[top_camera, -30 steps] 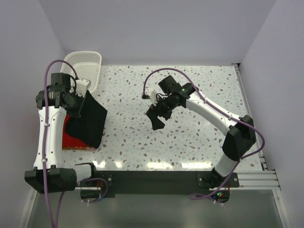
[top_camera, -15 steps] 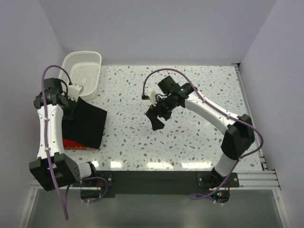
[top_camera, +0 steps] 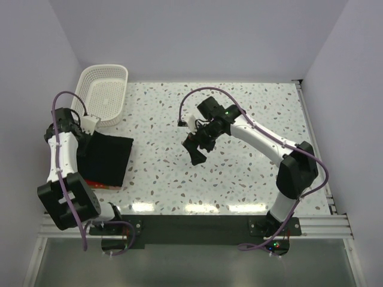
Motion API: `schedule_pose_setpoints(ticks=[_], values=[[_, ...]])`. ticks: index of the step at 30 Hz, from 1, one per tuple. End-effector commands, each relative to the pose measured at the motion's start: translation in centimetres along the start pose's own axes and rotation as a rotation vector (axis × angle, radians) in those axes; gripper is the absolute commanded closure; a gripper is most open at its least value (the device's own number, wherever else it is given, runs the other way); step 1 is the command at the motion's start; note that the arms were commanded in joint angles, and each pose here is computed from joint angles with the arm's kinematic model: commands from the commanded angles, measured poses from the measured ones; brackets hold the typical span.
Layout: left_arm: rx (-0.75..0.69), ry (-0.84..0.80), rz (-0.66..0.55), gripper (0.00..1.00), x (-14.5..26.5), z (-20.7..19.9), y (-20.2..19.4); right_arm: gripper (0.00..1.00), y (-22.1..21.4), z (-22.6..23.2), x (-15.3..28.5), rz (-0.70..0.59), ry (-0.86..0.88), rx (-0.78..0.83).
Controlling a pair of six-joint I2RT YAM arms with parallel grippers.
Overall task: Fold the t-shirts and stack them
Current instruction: Neatly place the folded tshirt to the corner, then reset both grippers
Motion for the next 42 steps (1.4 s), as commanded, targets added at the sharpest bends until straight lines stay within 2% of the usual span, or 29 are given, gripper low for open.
schedule_pose_setpoints(ticks=[1, 6, 8, 9, 11, 12, 15, 20, 23, 25, 28, 29, 30, 32, 36, 37, 42], values=[[-0.018, 0.112, -0.070, 1.00, -1.2, 2.3, 0.7, 0.01, 0.4, -0.4, 0.0, 0.003, -0.014, -0.004], [-0.017, 0.178, -0.036, 0.99, -3.4, 3.8, 0.1, 0.01, 0.6, -0.3, 0.2, -0.001, -0.017, 0.002], [-0.015, 0.221, -0.049, 0.85, -3.4, 4.7, 0.5, 0.01, 0.6, -0.3, 0.4, 0.001, -0.027, 0.004], [-0.011, 0.229, -0.057, 0.69, -3.2, 5.0, 0.6, 0.01, 0.6, -0.3, 0.6, -0.002, -0.031, 0.003], [-0.010, 0.218, -0.104, 0.59, -1.9, 5.2, 1.5, 0.01, 0.6, -0.2, 1.0, -0.007, -0.041, 0.006], [-0.010, 0.200, -0.125, 0.50, -1.4, 5.1, 1.9, 0.01, 0.5, -0.1, 1.2, -0.004, -0.042, 0.003], [0.001, 0.115, -0.183, 0.41, 1.0, 4.3, 3.0, 0.01, 0.4, -0.1, 2.1, -0.019, -0.045, -0.009], [-0.043, -0.043, -0.295, 0.35, 5.4, -0.1, 5.5, 0.01, 0.0, -1.0, 4.7, -0.074, -0.081, -0.058], [-0.085, -0.133, -0.409, 0.24, 8.0, -3.6, 7.7, 0.01, -0.8, -2.2, 6.8, -0.121, -0.116, -0.119], [-0.100, -0.210, -0.466, 0.00, 9.5, -6.2, 9.7, 0.01, -1.8, -3.2, 8.2, -0.155, -0.138, -0.178], [-0.113, -0.329, -0.512, 0.00, 10.4, -9.7, 12.2, 0.01, -3.4, -4.2, 10.3, -0.204, -0.177, -0.259], [-0.105, -0.343, -0.562, 0.00, 11.2, -10.1, 13.4, 0.01, -3.9, -4.5, 10.8, -0.215, -0.191, -0.281], [-0.126, -0.405, -0.581, 0.00, 11.7, -12.3, 14.3, 0.01, -4.4, -4.5, 11.3, -0.232, -0.209, -0.306], [-0.136, -0.456, -0.623, 0.00, 11.7, -14.4, 16.0, 0.01, -6.1, -5.5, 12.5, -0.250, -0.261, -0.378], [-0.210, -0.591, -0.580, 0.00, 10.3, -21.2, 17.0, 0.01, -10.1, -6.7, 12.9, -0.218, -0.327, -0.503], [-0.224, -0.602, -0.553, 0.00, 8.8, -22.4, 16.9, 0.01, -11.3, -7.0, 13.1, -0.210, -0.342, -0.537], [-0.230, -0.634, -0.486, 0.00, 5.2, -25.0, 15.3, 0.01, -15.5, -7.1, 11.7, -0.159, -0.328, -0.628]])
Point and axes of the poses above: each gripper's point midway between its finger pads, its own x axis back along the fingers, its own z axis along the line the jaws close on, y = z × x, the point moved 9 cm from there along x, back along the fingers, and after that the axes turned 12 degrees about x, right-handed, at the moved point
